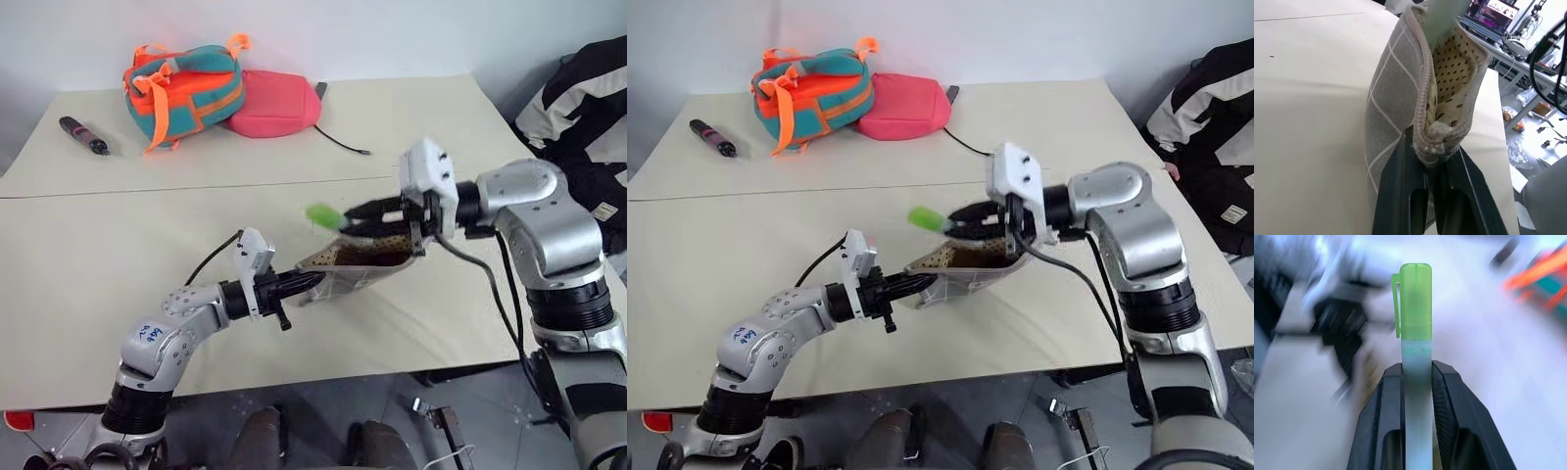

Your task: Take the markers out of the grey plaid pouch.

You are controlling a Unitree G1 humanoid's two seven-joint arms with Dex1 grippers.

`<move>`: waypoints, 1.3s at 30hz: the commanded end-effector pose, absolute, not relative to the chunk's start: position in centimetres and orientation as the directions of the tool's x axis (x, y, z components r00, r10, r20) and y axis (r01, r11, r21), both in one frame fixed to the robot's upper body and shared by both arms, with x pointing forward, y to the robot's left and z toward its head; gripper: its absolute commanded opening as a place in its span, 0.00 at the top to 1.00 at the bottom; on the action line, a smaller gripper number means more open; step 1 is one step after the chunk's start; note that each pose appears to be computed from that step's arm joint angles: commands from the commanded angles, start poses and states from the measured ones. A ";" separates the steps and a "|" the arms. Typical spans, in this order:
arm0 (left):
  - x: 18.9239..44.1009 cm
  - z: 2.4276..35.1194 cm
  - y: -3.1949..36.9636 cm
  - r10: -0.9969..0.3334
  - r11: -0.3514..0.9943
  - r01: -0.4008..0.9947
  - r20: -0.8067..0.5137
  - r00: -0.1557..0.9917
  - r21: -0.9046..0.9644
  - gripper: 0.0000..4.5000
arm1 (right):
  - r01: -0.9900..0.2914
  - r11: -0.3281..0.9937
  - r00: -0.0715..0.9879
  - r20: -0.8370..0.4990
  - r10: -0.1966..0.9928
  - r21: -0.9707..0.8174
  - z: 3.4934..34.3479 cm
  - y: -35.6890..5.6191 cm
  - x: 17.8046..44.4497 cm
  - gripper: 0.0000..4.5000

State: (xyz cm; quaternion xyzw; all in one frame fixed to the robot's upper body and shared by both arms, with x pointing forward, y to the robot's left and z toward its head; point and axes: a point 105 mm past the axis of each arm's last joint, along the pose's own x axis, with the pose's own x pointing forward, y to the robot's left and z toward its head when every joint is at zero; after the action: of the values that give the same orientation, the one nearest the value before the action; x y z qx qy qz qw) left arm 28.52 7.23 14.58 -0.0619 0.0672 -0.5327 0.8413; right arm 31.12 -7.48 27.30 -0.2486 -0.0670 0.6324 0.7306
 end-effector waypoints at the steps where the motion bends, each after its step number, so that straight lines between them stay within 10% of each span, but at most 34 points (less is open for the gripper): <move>1: 28.3 14.5 7.1 -0.907 0.421 0.892 -0.045 0.419 -0.167 1.00 | -0.816 0.253 0.324 -0.048 0.945 -0.519 31.3 -9.4 32.8 0.91; 7: 28.3 14.5 6.9 -0.908 0.418 0.894 -0.044 0.417 -0.164 1.00 | -0.534 0.385 0.710 -0.152 0.688 -0.752 30.1 -15.6 39.0 0.91; 20: 28.2 14.7 6.8 -0.913 0.408 0.898 -0.042 0.407 -0.163 1.00 | -0.545 0.137 0.790 -0.451 0.416 -0.827 19.1 -20.0 42.0 0.91; 22: 28.1 14.7 6.9 -0.912 0.410 0.897 -0.044 0.409 -0.162 1.00 | -0.563 0.187 0.780 -0.442 0.444 -0.805 19.1 -19.6 42.0 0.91; 30: 28.0 14.7 6.8 -0.911 0.411 0.896 -0.039 0.411 -0.168 1.00 | -0.557 0.214 0.768 -0.399 0.502 -0.803 21.1 -18.9 41.6 0.28; 39: 28.1 14.7 6.6 -0.913 0.406 0.898 -0.032 0.406 -0.169 1.00 | -0.697 0.398 0.549 -0.088 0.831 -0.596 30.9 -13.3 37.2 0.28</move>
State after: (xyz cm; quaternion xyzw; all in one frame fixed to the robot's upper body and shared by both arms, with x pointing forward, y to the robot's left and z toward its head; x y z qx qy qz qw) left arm 28.34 6.85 14.42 -0.0658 0.0673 -0.5373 0.8381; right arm 38.00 -13.87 31.18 -0.3275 -0.1147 0.4324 0.8322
